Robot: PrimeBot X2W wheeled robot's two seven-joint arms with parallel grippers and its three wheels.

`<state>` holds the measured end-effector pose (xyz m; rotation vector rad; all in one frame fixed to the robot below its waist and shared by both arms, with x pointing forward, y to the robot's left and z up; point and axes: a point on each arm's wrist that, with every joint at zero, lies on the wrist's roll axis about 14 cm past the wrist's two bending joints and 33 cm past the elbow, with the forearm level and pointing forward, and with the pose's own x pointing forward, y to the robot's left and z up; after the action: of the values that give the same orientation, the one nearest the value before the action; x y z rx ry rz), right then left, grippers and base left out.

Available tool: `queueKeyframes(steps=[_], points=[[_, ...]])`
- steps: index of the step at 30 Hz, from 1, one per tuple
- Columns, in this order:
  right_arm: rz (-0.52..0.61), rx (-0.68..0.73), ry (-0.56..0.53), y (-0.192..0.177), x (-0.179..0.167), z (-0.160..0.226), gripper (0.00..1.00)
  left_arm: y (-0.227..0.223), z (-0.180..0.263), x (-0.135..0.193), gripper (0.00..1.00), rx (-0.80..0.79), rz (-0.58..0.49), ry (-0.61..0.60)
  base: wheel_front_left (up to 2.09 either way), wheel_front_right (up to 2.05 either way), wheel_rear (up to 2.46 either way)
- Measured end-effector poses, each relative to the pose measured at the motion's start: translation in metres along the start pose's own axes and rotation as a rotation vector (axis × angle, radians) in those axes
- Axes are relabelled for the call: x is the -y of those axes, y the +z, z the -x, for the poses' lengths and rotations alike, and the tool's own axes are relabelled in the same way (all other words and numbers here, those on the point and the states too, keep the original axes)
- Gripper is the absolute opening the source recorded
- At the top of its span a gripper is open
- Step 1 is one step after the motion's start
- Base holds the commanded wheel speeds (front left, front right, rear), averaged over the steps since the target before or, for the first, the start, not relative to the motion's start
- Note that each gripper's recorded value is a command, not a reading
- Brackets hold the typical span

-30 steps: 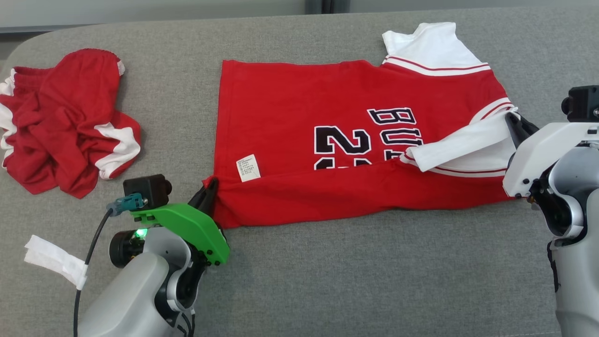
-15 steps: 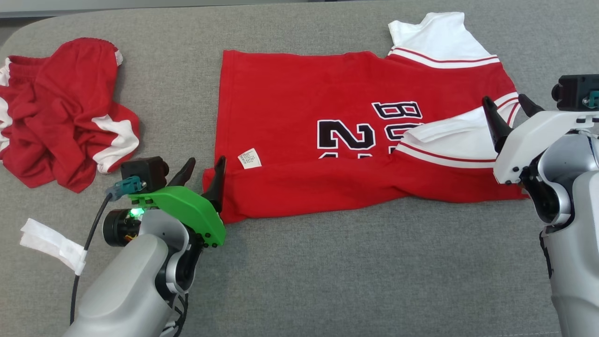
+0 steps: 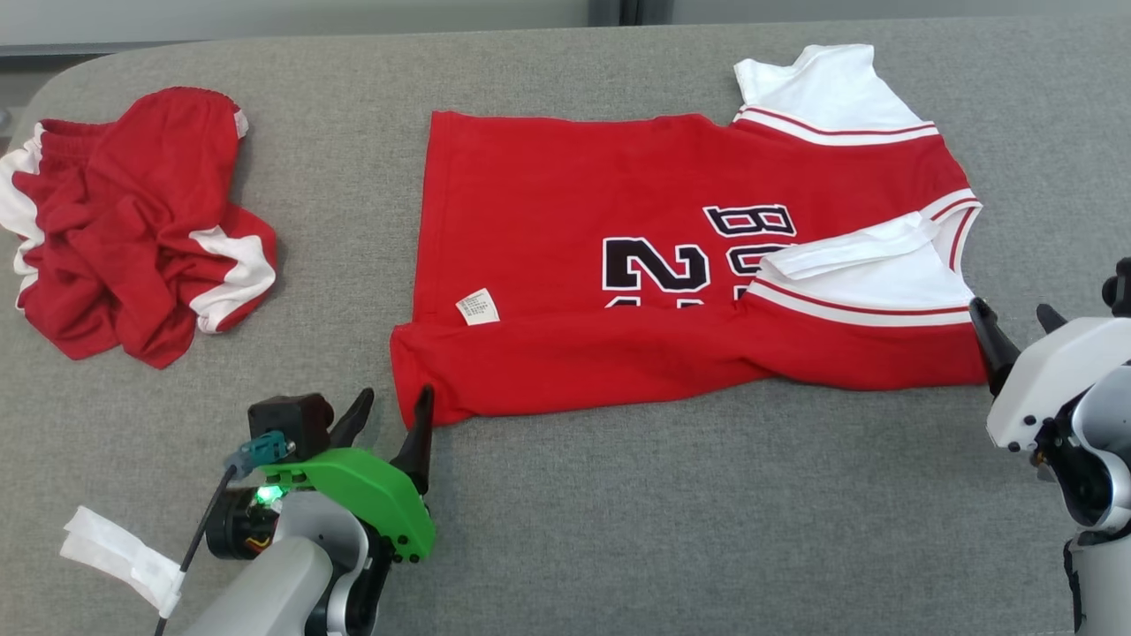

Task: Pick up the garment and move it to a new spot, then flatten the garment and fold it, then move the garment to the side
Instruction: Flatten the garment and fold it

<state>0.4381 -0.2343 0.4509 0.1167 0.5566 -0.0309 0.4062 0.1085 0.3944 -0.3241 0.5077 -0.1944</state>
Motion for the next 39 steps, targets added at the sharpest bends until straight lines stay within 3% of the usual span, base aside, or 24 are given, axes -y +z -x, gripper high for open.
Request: queueKeyframes(steps=[10, 20, 21, 22, 23, 24, 39], points=[[-0.032, -0.151, -0.084, -0.049, 0.02, -0.011, 1.0, -0.021, -0.011, -0.001, 1.0, -0.074, 0.0, 0.012, 0.0, 0.0, 0.0], [-0.059, -0.238, -0.069, -0.073, 0.012, -0.034, 0.99, -0.031, -0.027, -0.005, 1.0, -0.147, -0.003, 0.009, 0.0, 0.0, 0.0], [-0.059, -0.241, -0.069, -0.074, 0.012, -0.035, 0.38, -0.034, -0.027, -0.004, 0.97, -0.161, 0.0, 0.006, 0.0, 0.0, 0.0], [-0.059, -0.245, -0.068, -0.075, 0.012, -0.035, 0.0, -0.035, -0.028, -0.003, 0.48, -0.176, 0.0, -0.002, 0.0, 0.0, 0.0], [-0.058, -0.248, -0.069, -0.075, 0.012, -0.035, 0.0, -0.036, -0.028, -0.002, 0.04, -0.187, -0.002, -0.008, 0.0, 0.0, 0.0], [-0.057, -0.249, -0.069, -0.075, 0.013, -0.035, 0.0, -0.038, -0.027, -0.001, 0.0, -0.197, 0.004, -0.013, 0.0, 0.0, 0.0], [-0.077, -0.163, -0.1, -0.057, 0.031, 0.011, 0.0, -0.046, 0.021, -0.007, 0.0, -0.248, 0.048, -0.006, 0.0, 0.0, 0.0]])
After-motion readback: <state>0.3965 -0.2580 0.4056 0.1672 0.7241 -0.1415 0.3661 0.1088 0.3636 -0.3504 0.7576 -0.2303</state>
